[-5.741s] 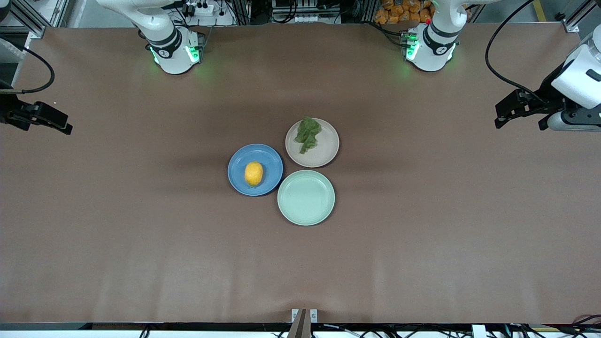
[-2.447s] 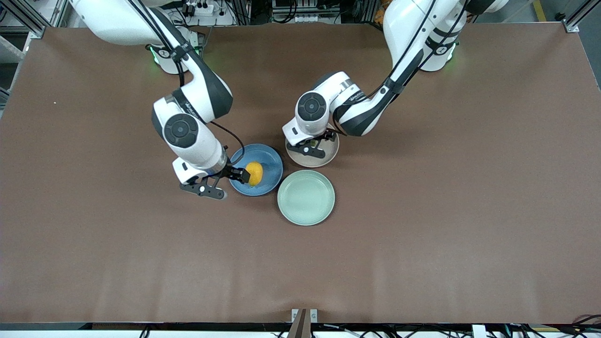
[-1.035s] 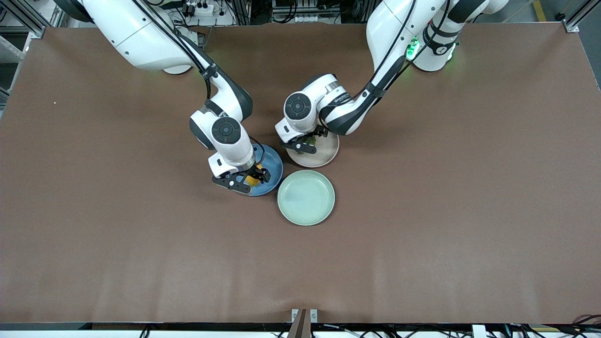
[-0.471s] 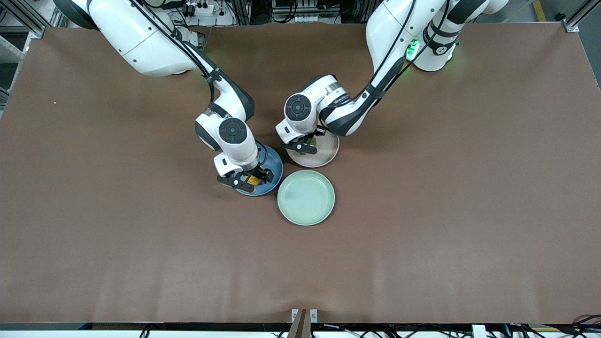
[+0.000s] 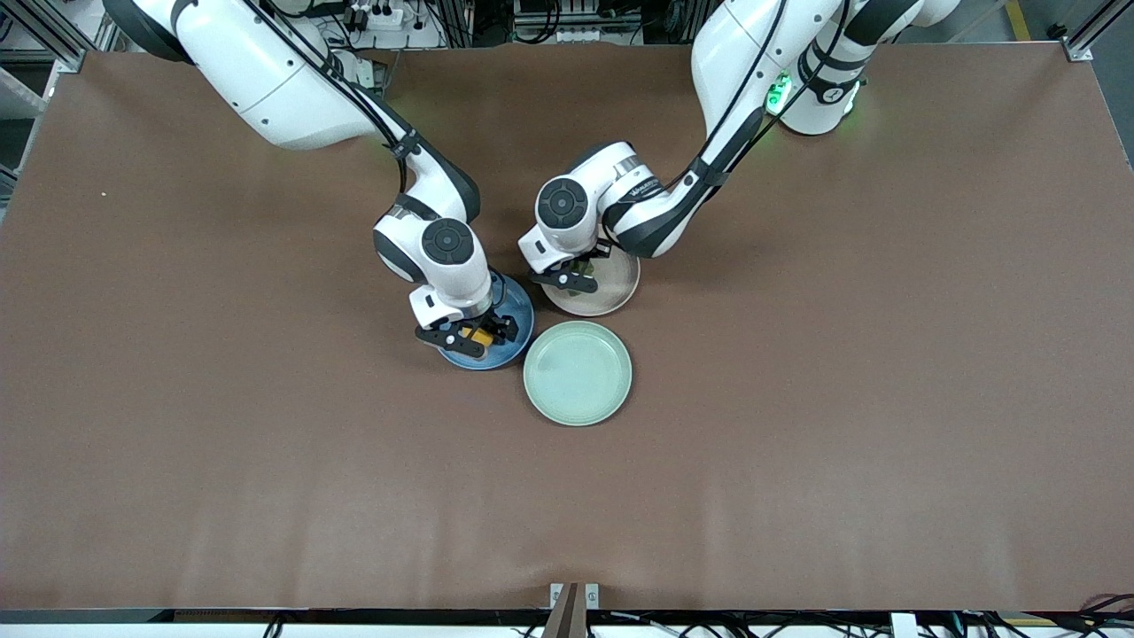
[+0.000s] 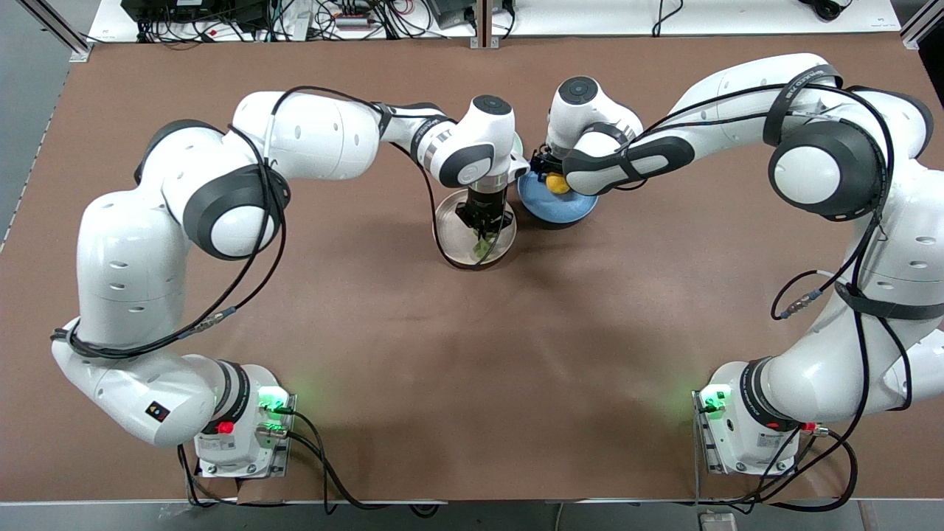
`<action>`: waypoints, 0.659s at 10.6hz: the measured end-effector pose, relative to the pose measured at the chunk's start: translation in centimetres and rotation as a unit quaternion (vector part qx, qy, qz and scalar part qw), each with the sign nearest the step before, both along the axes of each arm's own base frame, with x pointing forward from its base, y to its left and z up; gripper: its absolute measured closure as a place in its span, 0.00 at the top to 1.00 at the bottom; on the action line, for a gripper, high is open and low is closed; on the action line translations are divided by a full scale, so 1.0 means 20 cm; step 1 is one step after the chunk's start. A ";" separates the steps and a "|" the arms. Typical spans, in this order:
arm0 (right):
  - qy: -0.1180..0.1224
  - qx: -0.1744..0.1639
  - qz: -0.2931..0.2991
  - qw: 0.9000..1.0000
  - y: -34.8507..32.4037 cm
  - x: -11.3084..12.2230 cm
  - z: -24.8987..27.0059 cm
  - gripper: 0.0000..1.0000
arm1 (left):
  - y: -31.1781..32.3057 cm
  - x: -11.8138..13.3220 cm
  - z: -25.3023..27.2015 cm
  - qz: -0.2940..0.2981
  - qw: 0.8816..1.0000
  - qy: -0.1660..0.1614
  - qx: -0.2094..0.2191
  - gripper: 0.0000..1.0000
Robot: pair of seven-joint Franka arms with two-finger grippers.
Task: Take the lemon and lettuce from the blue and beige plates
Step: 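Close the right gripper on the lemon while the left gripper grips lettuce, then lift the lemon with the right gripper while the left gripper lifts lettuce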
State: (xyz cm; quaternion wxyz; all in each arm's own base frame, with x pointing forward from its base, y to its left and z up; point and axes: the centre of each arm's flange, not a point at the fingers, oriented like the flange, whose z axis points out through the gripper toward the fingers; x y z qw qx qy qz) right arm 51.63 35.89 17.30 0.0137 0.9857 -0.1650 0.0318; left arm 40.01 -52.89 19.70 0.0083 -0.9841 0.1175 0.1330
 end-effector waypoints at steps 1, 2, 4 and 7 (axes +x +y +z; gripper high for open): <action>-0.002 0.002 0.000 1.000 0.01 0.00 0.00 0.90 | 0.01 0.01 0.03 0.001 1.000 -0.001 0.001 0.04; -0.004 0.004 0.001 1.000 0.01 0.00 0.02 0.72 | 0.02 0.03 0.07 0.003 1.000 -0.001 0.005 0.04; -0.002 0.003 0.001 1.000 0.01 0.00 0.01 0.59 | 0.10 0.09 0.17 0.010 1.000 0.006 0.024 0.04; -0.002 0.000 -0.001 1.000 0.00 0.01 0.02 0.59 | 0.31 0.33 0.34 0.054 0.998 -0.008 0.022 0.04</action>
